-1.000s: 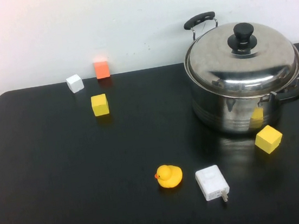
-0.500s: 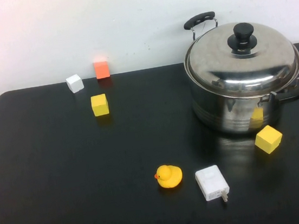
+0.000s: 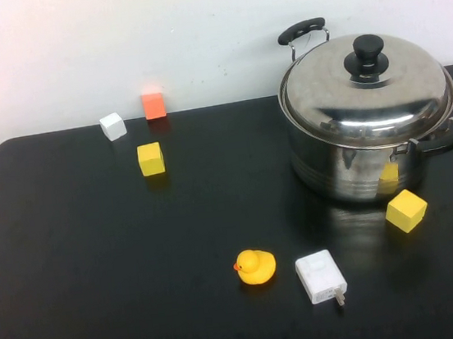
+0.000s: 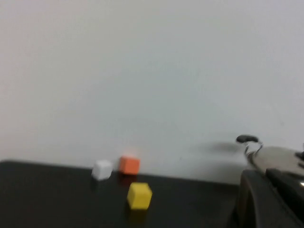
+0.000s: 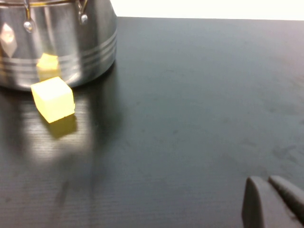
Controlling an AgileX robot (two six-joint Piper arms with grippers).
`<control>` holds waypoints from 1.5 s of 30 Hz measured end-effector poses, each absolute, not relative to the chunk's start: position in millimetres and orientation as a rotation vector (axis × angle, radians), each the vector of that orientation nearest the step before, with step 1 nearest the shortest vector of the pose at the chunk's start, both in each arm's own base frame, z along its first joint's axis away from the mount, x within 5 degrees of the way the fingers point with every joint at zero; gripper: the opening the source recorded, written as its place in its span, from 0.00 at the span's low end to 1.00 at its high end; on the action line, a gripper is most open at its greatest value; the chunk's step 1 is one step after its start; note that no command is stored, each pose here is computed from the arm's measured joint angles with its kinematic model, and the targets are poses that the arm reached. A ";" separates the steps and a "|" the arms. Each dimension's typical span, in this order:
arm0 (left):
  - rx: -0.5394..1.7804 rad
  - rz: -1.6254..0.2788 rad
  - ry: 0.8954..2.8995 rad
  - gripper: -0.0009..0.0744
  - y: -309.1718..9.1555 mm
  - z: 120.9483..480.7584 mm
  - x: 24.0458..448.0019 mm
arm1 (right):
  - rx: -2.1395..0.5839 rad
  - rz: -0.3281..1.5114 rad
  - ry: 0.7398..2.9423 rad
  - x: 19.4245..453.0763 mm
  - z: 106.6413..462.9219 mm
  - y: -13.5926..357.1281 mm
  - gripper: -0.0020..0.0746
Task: Cover the pot
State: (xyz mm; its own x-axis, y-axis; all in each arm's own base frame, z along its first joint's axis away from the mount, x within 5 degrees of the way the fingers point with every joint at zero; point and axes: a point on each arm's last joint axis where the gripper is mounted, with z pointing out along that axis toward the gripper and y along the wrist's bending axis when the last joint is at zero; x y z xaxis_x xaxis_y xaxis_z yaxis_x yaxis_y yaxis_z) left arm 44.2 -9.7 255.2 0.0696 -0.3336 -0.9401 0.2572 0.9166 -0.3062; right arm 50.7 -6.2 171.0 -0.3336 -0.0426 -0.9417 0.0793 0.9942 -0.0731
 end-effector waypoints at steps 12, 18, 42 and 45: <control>-0.180 -0.359 1.713 0.01 -7.0 187.1 55.0 | 0.026 -0.124 1.907 50.7 171.0 -6.2 0.02; -0.204 -0.337 1.831 0.01 -6.0 176.9 52.9 | 0.026 -0.124 1.907 50.7 171.0 -6.2 0.02; -0.143 -0.269 1.843 0.01 -5.6 176.0 52.7 | 0.026 -0.124 1.907 50.7 171.0 -6.2 0.02; -0.121 -0.254 1.843 0.01 -5.6 176.0 52.7 | 0.026 -0.124 1.907 50.7 171.0 -6.2 0.02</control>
State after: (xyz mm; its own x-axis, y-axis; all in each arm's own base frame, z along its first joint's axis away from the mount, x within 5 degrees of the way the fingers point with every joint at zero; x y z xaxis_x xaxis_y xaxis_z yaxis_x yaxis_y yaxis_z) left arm 52.7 -5.6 176.0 -0.2843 -0.2130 -0.9348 0.0474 0.9707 -0.2356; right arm 50.7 -6.2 171.0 -0.3336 -0.0426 -0.9417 0.0793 0.9942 -0.0731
